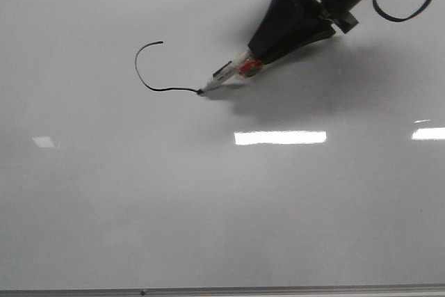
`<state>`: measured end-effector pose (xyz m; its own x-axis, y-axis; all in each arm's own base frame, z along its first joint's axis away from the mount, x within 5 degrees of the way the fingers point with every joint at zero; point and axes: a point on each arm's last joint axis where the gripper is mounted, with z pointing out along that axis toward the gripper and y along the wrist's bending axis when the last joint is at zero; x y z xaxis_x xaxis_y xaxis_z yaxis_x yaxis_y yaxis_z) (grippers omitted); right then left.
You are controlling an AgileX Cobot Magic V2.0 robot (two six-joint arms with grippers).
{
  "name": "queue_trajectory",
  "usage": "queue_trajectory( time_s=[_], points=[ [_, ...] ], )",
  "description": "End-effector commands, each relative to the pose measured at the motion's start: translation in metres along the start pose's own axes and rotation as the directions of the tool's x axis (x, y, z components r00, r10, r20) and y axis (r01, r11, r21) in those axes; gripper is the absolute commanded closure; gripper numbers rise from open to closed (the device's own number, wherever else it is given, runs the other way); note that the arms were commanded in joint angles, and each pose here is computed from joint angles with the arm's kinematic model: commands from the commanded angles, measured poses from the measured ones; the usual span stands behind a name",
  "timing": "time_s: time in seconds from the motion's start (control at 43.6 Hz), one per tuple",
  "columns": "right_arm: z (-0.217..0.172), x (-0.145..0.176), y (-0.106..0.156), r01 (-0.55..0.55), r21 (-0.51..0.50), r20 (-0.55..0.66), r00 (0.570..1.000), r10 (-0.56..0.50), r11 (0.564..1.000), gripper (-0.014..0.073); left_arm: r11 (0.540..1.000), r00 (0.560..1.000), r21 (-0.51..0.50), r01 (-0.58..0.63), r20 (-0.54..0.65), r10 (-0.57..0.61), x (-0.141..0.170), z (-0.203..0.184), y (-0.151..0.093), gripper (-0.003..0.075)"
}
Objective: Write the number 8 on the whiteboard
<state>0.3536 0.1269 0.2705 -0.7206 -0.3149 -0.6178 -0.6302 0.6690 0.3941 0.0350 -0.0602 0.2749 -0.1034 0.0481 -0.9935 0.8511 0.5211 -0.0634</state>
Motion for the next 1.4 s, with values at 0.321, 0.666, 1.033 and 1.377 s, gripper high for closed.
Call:
queue_trajectory(
  time_s=[0.321,0.666,1.033,1.377],
  points=[
    [0.04,0.019,0.024,0.011,0.069,0.056,0.998,-0.015,0.998,0.0656,1.0,0.995,-0.008,0.021,0.103,-0.02,-0.016,-0.002,0.0,0.0741],
    [0.06,0.002,0.055,-0.022,-0.005,0.213,0.977,0.022,1.0,0.0656,1.0,0.995,-0.008,0.021,0.103,-0.02,-0.016,-0.002,0.0,0.0741],
    [0.039,-0.009,0.046,-0.03,0.018,0.275,0.961,0.024,0.999,0.0656,1.0,0.995,-0.008,0.021,0.103,-0.02,-0.016,-0.002,0.0,0.0741],
    [-0.019,-0.013,0.01,-0.081,0.036,0.352,0.934,0.063,0.996,0.0656,1.0,0.995,-0.008,0.021,0.103,-0.02,-0.016,-0.002,0.0,0.0741]
  ],
)
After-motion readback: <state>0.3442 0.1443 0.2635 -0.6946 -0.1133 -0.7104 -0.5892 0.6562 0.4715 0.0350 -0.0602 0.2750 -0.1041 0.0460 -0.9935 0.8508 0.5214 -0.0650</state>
